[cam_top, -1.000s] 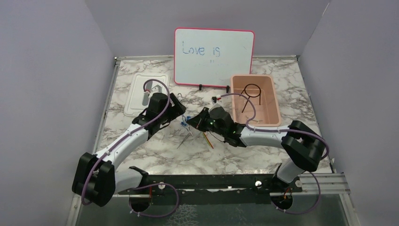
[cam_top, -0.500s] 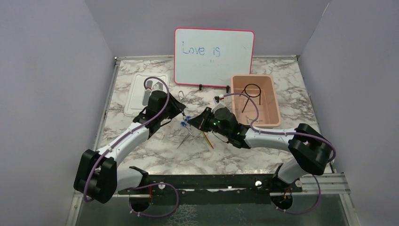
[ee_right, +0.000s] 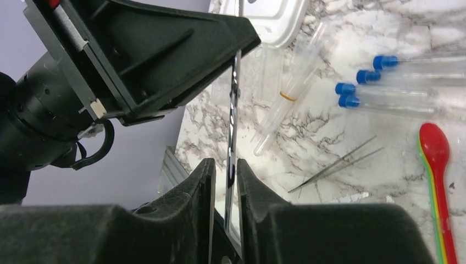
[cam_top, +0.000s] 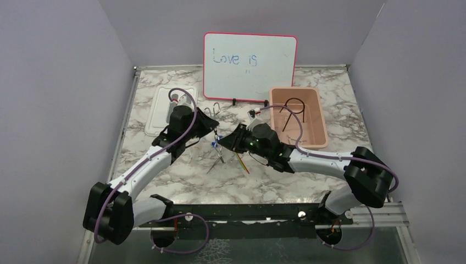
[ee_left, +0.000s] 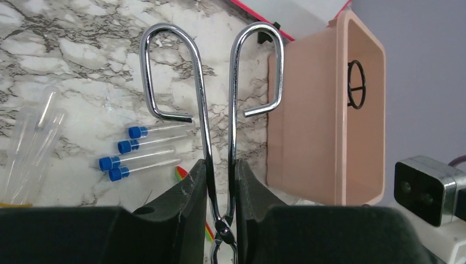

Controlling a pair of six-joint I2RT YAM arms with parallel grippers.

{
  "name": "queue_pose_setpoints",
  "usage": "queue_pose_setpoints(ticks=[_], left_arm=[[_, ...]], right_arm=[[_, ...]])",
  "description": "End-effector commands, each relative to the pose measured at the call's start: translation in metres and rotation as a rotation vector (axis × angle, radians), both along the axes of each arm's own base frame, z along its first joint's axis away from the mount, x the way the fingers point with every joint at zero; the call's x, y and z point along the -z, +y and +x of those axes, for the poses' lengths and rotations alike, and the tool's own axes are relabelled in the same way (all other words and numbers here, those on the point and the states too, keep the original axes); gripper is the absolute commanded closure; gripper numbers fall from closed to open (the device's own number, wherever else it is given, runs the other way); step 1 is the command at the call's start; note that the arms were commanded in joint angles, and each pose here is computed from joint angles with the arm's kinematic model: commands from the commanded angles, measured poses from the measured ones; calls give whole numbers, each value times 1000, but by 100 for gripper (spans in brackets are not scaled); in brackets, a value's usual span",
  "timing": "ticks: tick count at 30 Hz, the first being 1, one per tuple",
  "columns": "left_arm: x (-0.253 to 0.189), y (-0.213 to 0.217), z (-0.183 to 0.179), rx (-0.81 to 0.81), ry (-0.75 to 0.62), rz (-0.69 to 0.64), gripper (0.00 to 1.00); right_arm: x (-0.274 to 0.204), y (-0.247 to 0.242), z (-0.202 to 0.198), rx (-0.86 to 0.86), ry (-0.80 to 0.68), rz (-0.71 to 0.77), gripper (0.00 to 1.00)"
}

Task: Organize the chemistry lab equipment

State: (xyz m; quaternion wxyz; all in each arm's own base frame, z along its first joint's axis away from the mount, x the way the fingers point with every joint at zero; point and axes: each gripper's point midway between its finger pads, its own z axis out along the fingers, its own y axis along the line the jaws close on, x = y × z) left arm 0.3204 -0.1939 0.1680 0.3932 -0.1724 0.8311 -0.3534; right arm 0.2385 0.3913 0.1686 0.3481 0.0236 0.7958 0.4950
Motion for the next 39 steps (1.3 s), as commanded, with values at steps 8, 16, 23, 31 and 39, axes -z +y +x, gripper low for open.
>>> queue_pose_setpoints(ticks=[8,16,23,31,39], left_arm=[[-74,-17,-22,176,-192,-73,100],[-83,-15,-26,178,-200,-71,100],[-86,-11,-25,171,-217,-33,82],[-116,-6,-29,244,-365,81,23],[-132,-3,-40,322,-493,177,20]], right_arm=[[-45,13,19,2,-98,-21,57],[-46,23,28,-14,-84,4,80],[-52,12,26,-50,-112,26,99],[-81,-44,50,11,-202,21,99],[-114,-135,86,288,-280,-221,100]])
